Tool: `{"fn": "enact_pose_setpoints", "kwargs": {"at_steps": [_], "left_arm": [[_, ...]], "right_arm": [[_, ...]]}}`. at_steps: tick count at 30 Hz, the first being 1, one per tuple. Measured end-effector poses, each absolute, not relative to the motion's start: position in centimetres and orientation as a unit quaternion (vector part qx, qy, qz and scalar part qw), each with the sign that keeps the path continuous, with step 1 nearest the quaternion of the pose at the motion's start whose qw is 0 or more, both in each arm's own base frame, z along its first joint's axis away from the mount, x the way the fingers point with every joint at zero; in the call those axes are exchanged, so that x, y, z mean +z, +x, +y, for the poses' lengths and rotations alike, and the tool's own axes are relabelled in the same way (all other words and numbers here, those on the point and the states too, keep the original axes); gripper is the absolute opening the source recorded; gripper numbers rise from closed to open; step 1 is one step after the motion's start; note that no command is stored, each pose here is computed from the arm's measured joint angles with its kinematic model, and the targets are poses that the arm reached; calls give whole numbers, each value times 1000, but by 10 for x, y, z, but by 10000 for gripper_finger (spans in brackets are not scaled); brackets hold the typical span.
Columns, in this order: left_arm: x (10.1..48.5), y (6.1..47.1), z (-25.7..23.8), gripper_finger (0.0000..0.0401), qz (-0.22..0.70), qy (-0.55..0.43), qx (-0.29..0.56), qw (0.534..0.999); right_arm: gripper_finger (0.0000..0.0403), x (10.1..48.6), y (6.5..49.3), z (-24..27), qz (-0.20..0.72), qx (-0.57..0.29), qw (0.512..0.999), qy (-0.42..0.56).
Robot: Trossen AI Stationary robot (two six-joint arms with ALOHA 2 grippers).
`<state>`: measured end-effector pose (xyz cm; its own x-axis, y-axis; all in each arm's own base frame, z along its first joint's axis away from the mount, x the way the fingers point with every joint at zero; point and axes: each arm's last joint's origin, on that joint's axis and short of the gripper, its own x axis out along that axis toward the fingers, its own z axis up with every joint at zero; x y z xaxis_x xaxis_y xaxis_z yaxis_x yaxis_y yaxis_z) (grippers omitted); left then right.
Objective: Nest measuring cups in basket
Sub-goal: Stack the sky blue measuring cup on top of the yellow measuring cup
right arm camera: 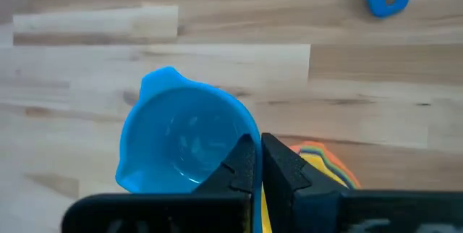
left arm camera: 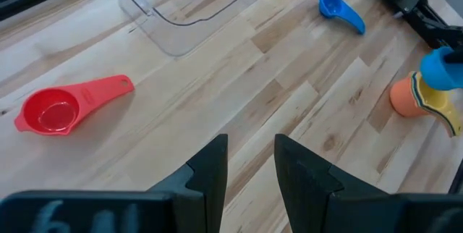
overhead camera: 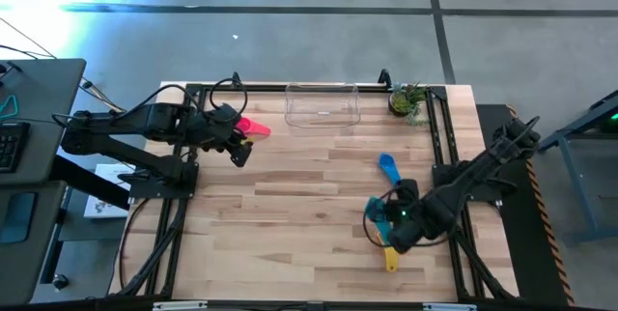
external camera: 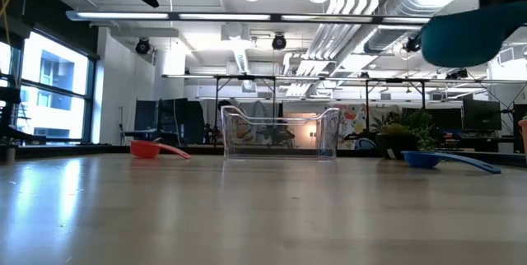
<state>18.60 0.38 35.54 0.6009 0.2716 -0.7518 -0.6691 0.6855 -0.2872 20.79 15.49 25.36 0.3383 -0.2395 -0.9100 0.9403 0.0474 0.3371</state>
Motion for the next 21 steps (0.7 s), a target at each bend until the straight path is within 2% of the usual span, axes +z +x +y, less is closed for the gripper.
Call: {"fn": "enact_pose_setpoints", "kwargs": {"at_steps": [8,13,21], "left_arm": [[347,199,3,106,373,-273,283,841],[338,210,2,106,401,-277,270,830],[329,222,1,106,429,-264,257,825]], "right_arm": [[0,253,199,168,357,-441,649,507],[0,254,196,175,391,-429,629,517],[0,276,189,185,425,-418,615,516]]}}
